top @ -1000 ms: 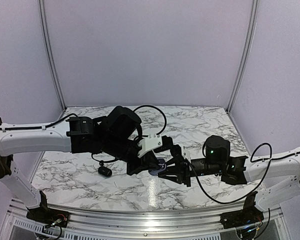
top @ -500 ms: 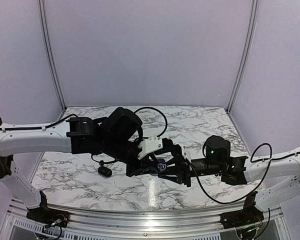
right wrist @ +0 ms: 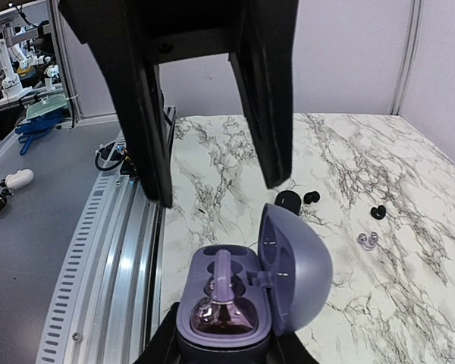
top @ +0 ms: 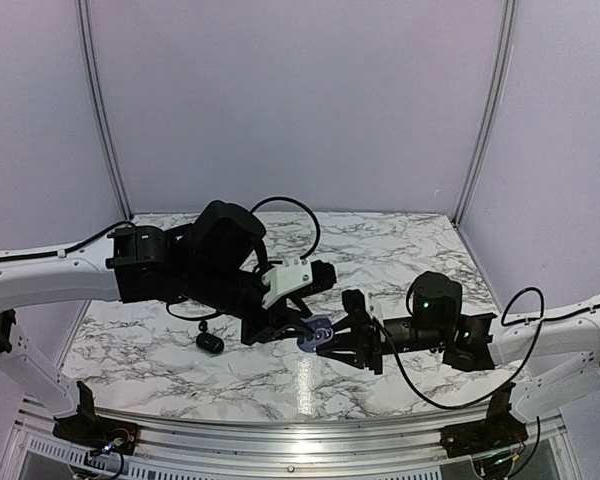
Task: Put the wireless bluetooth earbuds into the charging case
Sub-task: Place the right earbud in the right side groove of the charging case.
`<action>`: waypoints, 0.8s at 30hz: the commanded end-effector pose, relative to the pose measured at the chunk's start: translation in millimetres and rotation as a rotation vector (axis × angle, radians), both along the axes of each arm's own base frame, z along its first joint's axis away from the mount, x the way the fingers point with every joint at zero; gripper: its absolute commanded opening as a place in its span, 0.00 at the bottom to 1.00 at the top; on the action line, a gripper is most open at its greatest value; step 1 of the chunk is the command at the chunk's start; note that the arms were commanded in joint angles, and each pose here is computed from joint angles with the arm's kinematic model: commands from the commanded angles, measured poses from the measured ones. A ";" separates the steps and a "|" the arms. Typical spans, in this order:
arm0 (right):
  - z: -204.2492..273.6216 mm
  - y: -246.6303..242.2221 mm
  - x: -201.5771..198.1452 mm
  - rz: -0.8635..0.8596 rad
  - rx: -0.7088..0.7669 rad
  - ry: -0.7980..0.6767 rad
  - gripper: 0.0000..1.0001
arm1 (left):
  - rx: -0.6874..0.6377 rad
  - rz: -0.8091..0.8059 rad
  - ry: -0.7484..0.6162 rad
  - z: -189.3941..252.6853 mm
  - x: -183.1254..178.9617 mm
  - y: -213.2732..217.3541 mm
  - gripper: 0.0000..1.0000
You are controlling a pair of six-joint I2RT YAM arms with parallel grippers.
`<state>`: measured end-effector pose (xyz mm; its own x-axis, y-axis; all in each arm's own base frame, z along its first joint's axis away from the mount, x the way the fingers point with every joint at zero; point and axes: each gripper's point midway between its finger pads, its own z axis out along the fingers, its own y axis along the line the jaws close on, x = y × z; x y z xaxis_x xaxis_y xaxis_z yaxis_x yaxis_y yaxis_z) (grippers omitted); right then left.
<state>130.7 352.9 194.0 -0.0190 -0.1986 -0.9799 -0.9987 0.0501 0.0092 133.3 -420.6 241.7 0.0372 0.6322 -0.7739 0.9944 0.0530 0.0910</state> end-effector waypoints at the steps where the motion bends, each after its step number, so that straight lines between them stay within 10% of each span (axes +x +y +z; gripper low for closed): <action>1: 13.6 3.9 -6.4 0.032 0.042 -0.022 0.00 | -0.012 -0.005 -0.034 9.3 -0.5 4.1 0.32; 24: 9.5 8.7 -3.0 0.028 0.023 0.000 0.00 | 0.010 -0.069 -0.050 -1.3 -6.0 -14.0 0.15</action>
<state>129.8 354.8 185.4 -0.0362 -0.2185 -0.9752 -0.9987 0.0420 0.0276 126.8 -425.8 236.5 0.0952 0.6397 -0.7627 0.9925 -0.0022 0.1221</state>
